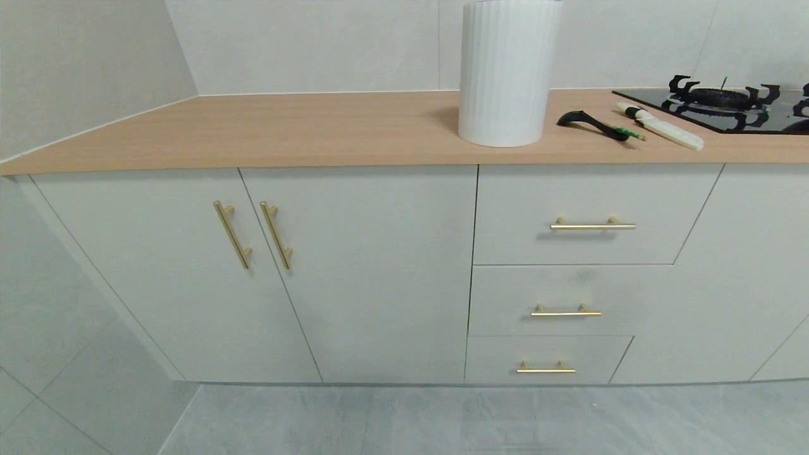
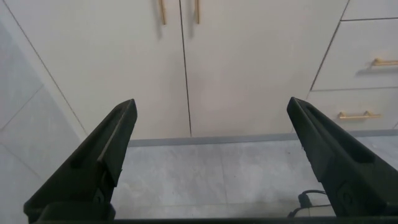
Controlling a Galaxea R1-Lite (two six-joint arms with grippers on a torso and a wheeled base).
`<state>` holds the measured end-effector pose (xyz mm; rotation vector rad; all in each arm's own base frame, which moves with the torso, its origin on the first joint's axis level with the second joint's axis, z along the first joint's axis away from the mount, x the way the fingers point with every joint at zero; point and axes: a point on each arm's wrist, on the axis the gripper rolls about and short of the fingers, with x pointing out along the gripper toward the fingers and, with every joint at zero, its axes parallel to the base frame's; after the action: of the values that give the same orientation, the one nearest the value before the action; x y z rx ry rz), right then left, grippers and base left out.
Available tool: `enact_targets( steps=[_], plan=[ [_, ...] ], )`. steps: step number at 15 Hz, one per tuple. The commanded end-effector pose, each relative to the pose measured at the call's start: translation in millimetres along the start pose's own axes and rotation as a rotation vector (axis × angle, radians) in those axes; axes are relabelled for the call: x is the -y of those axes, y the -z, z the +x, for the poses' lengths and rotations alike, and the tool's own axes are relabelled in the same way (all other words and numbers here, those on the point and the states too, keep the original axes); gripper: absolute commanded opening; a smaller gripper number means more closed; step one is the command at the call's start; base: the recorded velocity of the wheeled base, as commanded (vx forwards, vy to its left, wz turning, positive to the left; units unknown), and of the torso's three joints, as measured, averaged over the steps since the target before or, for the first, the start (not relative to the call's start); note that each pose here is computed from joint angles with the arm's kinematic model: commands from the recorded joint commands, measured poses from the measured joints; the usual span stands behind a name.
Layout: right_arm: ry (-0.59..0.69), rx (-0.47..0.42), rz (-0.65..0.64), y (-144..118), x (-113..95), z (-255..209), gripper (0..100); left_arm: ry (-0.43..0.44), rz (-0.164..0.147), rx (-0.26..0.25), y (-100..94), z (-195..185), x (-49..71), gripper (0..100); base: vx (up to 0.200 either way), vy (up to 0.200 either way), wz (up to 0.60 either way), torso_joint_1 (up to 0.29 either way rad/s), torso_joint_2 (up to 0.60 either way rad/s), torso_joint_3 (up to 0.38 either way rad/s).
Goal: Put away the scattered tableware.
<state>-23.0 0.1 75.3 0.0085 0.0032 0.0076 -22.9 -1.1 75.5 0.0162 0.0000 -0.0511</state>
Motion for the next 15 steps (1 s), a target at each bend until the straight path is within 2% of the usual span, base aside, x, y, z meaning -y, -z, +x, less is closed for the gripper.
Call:
enact_targets(
  steps=[1,5,12,15],
  plan=[
    [-0.002,-0.001,0.001,0.0,0.0,0.1,100,0.0,-0.001,-0.001,0.0,0.1,0.0,100,0.0,0.0,0.0,0.0,0.0,0.0],
    [-0.002,-0.001,0.001,0.0,0.0,0.1,100,0.0,0.001,-0.003,0.2,0.1,0.0,100,0.0,0.0,0.0,0.0,0.0,0.0],
    [-0.002,-0.003,-0.001,0.0,0.0,0.2,100,0.0,0.001,-0.001,0.0,0.1,0.0,100,0.2,0.0,0.0,0.002,0.0,0.002],
    [-0.002,-0.001,-0.002,0.0,0.0,0.1,100,0.0,0.001,-0.001,0.0,0.1,0.0,100,0.0,0.0,0.0,0.0,0.0,0.0]
  ],
)
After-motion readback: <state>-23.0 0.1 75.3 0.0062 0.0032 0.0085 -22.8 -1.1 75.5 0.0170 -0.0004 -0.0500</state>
